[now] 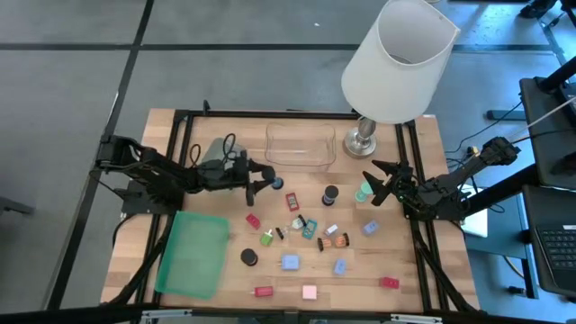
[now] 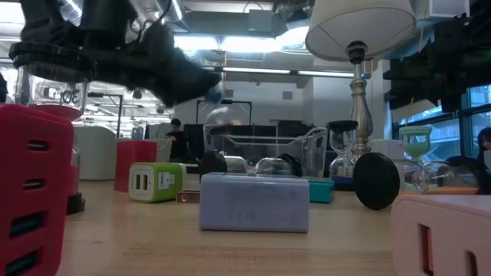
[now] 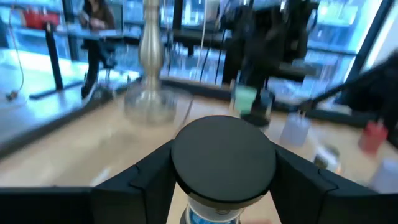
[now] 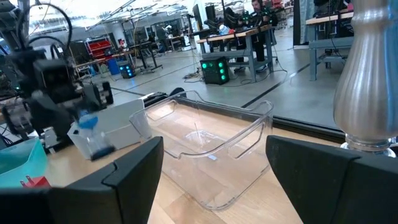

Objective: Pick & Place Office items
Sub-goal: Put the blue hourglass into the transparent bin

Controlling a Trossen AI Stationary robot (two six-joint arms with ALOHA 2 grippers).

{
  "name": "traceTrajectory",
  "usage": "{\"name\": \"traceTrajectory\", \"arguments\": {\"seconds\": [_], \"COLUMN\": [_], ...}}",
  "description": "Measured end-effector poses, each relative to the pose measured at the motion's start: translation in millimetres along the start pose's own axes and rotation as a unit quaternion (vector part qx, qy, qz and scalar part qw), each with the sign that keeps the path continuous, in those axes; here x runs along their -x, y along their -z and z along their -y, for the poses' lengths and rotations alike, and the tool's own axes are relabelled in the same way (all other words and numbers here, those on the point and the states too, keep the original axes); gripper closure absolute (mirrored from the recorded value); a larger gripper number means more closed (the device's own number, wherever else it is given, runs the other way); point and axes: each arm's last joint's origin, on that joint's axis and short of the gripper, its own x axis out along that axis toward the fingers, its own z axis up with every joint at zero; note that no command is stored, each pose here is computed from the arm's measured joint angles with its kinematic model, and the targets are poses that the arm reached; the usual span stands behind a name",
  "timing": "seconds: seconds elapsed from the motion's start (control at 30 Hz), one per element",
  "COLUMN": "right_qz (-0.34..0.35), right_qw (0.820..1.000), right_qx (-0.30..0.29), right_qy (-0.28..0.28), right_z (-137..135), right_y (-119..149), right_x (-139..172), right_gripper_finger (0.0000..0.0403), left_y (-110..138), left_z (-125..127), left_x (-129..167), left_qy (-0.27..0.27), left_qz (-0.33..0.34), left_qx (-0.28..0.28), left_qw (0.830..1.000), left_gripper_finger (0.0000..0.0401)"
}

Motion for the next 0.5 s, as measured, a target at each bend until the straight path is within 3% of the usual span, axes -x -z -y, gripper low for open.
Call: {"name": "traceTrajectory", "arguments": {"seconds": [0.13, 0.3, 0.4, 0.5], "right_qz": [0.0, 0.0, 0.0, 0.0], "right_qw": [1.0, 1.0, 1.0, 1.0], "right_qx": [0.0, 0.001, 0.002, 0.011], "right_qy": [0.0, 0.0, 0.0, 0.0], "right_z": [0, 0, 0, 0], "right_y": [0, 0, 0, 0], "right_x": [0, 0, 0, 0], "right_gripper_finger": [0.0115, 0.0115, 0.0115, 0.0115], "left_y": [-26, -58, -72, -76], "left_z": [7, 6, -8, -28], "left_x": [-23, -61, -79, -92], "left_qy": [0.002, -0.026, -0.081, -0.133], "left_qz": [0.023, -0.071, -0.113, -0.108], "left_qx": [-0.041, -0.128, -0.13, -0.108], "left_qw": [0.999, 0.989, 0.982, 0.979], "left_gripper_finger": [0.0186, 0.0185, 0.0186, 0.0186]}}
